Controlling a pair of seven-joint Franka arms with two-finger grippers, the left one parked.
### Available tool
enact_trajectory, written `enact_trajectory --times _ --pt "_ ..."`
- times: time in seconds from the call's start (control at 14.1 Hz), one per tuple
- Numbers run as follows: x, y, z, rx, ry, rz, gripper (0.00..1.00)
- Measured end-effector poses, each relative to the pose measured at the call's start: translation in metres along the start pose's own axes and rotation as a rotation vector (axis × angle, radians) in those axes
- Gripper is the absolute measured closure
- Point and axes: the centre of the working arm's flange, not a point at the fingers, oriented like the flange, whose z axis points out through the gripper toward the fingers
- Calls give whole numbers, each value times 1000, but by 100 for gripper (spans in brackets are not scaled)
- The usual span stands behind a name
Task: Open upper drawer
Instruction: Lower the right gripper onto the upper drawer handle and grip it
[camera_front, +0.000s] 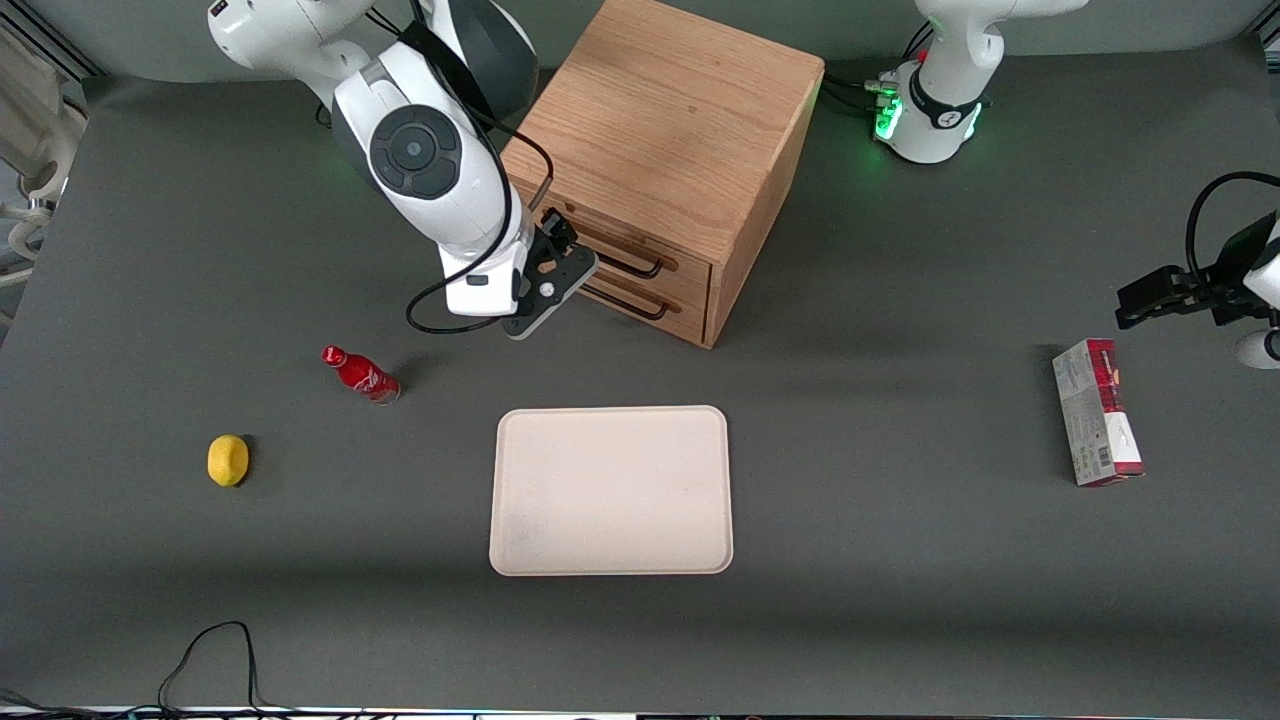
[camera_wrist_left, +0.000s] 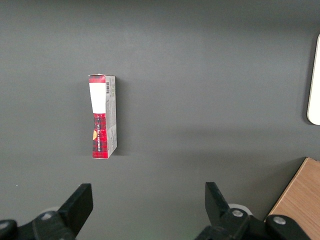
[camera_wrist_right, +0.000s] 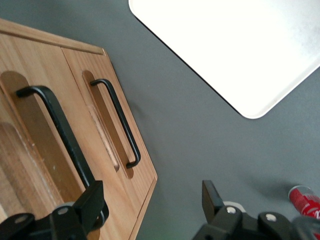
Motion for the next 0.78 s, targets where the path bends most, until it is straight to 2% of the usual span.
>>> enact_trajectory --times 0.07,0.14,0.28,0.57,0.78 --pt "2 -3 3 20 2 1 3" --pt "4 -6 5 46 4 4 0" --pt "7 -9 9 80 9 10 0" --pt "14 -10 16 86 19 12 0" --pt "18 -17 26 86 4 -3 0"
